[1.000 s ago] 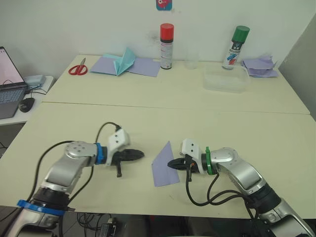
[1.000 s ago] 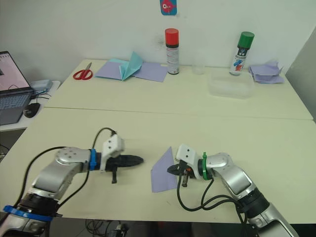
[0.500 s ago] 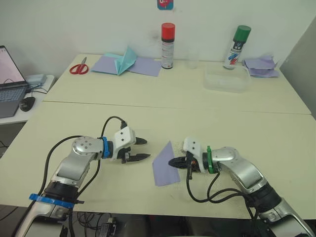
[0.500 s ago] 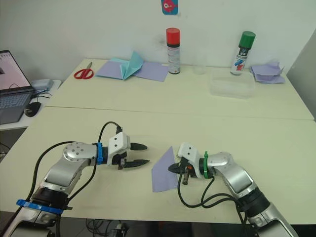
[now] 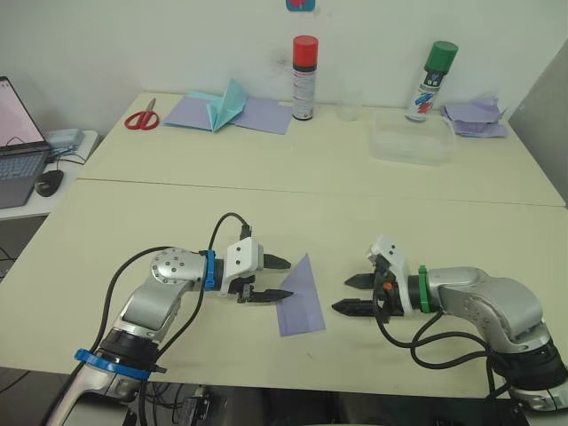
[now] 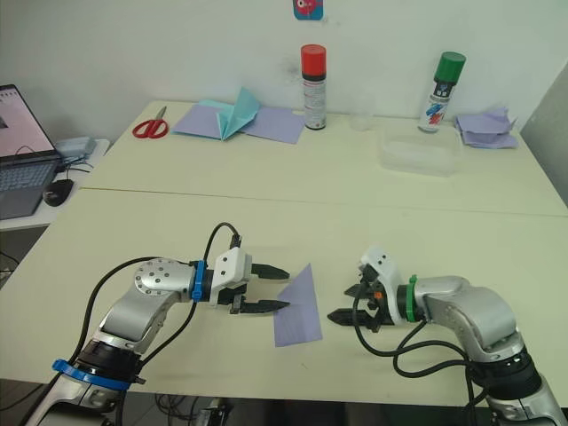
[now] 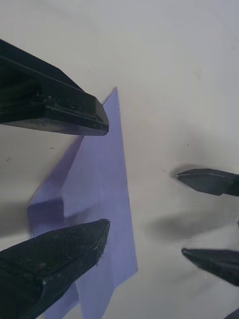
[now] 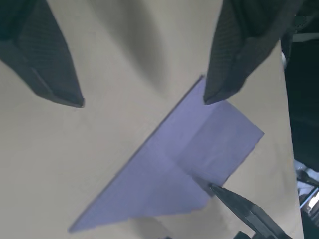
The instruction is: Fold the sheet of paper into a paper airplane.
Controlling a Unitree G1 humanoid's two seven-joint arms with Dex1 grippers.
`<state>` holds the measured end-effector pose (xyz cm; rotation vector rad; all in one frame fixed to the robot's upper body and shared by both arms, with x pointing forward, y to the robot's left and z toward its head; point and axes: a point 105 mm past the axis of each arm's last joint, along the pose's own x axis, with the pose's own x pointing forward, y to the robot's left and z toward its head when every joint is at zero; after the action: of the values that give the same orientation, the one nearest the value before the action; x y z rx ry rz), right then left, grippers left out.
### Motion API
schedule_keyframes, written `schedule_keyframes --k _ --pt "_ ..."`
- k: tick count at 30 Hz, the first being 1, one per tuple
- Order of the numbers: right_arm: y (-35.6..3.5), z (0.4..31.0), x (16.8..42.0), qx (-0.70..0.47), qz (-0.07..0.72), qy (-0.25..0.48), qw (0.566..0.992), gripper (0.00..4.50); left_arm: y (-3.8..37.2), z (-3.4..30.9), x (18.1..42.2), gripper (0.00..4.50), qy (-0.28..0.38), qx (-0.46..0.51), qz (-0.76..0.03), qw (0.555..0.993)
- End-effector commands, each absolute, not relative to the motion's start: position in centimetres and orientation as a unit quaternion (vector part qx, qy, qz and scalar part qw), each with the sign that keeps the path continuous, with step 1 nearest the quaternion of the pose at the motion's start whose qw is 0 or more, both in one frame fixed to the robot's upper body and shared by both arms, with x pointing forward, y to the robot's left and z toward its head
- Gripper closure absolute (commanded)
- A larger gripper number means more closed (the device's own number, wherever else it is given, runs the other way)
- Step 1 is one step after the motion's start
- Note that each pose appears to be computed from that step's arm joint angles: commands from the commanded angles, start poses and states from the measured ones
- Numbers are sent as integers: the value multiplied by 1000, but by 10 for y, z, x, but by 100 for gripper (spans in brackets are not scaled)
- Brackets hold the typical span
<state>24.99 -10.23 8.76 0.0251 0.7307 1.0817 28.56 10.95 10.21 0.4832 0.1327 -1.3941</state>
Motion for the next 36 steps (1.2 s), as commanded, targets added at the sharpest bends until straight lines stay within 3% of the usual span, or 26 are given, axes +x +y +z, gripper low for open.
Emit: schedule_keyframes --k 1,8,15,24,36 --pt "-105 91 234 61 497 368 783 19 102 103 281 207 60 221 -652 723" --pt "-104 89 223 145 474 401 770 19 101 68 272 439 121 245 -668 692" --pt "-97 83 224 200 462 418 756 19 114 37 266 445 186 280 -659 673" --pt "-74 71 225 253 451 459 722 19 114 37 265 445 188 242 -650 695" --pt "-38 80 240 262 464 473 702 19 106 41 264 445 176 231 -649 703"
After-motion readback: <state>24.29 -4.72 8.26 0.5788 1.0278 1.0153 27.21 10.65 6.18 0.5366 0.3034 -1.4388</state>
